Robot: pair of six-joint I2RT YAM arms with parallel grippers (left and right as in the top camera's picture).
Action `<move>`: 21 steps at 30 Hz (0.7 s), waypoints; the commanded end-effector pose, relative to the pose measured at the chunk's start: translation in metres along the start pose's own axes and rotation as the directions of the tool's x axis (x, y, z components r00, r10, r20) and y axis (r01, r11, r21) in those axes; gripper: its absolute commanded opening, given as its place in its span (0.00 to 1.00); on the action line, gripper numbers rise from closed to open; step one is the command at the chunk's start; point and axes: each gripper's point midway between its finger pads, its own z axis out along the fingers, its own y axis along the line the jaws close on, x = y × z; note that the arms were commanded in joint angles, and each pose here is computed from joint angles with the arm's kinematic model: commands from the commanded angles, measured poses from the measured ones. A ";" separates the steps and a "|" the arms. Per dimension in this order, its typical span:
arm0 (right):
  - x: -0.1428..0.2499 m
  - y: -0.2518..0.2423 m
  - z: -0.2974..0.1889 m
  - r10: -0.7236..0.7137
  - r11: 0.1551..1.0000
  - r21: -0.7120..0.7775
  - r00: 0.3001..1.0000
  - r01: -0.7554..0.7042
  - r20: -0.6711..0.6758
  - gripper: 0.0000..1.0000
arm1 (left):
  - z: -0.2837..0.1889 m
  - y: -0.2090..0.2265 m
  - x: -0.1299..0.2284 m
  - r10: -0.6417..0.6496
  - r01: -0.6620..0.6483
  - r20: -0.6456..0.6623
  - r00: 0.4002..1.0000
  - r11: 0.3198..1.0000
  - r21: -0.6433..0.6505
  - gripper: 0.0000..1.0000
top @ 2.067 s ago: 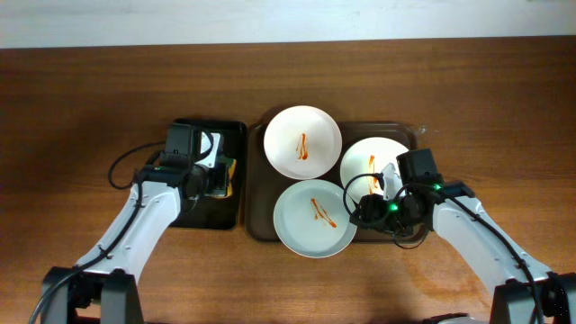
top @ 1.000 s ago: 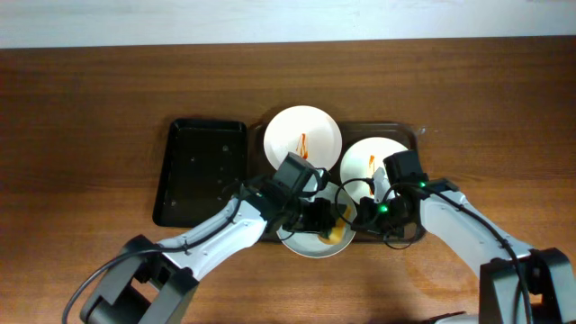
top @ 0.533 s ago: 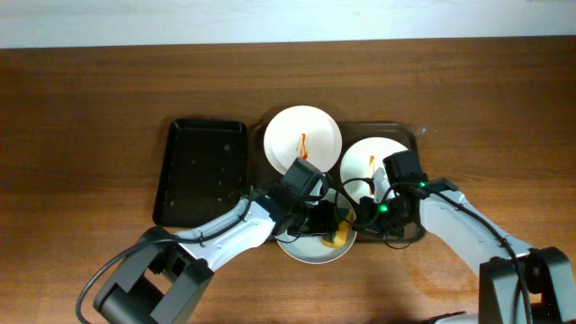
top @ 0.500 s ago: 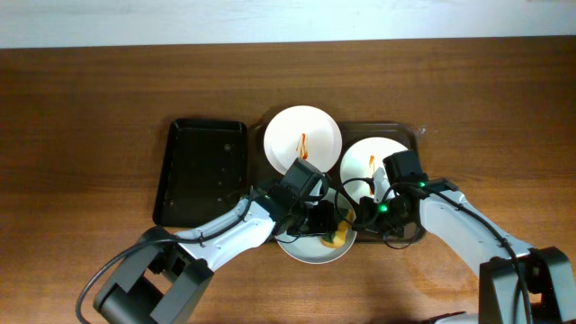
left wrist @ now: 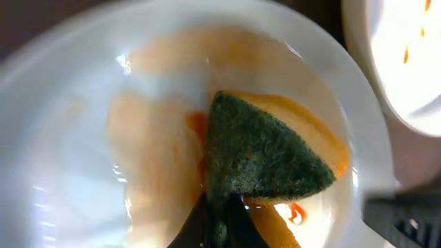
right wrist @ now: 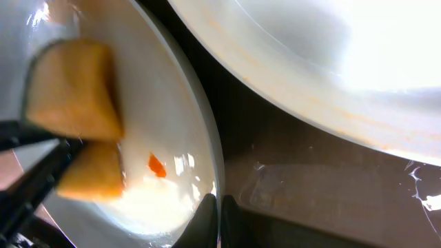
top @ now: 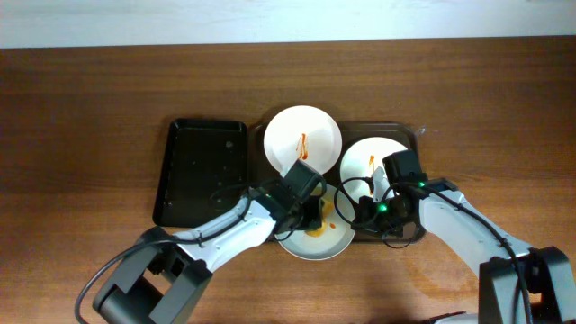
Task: Clean dirty plates on tray and stack at the side
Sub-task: 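Scrub the front plate with the sponge in the left gripper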
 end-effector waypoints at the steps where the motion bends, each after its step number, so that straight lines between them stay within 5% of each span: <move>1: -0.002 0.002 0.000 -0.006 1.000 0.003 1.000 0.006 0.000 0.04 | -0.003 0.037 -0.020 0.023 -0.013 0.078 0.997 0.991 -0.137 0.00; 4: -0.002 0.002 0.000 -0.006 1.000 0.003 1.000 0.006 0.000 0.04 | -0.018 0.026 -0.028 0.032 -0.023 0.106 0.994 0.996 -0.084 0.00; 10: -0.002 0.002 0.000 -0.006 1.000 0.003 1.000 0.006 0.000 0.04 | -0.053 -0.061 -0.021 0.083 -0.098 0.056 0.995 0.933 0.348 0.00; 21: -0.002 0.002 0.000 -0.006 1.000 0.003 1.000 0.006 0.000 0.04 | -0.021 -0.058 0.014 0.004 0.034 -0.120 0.993 0.950 0.310 0.00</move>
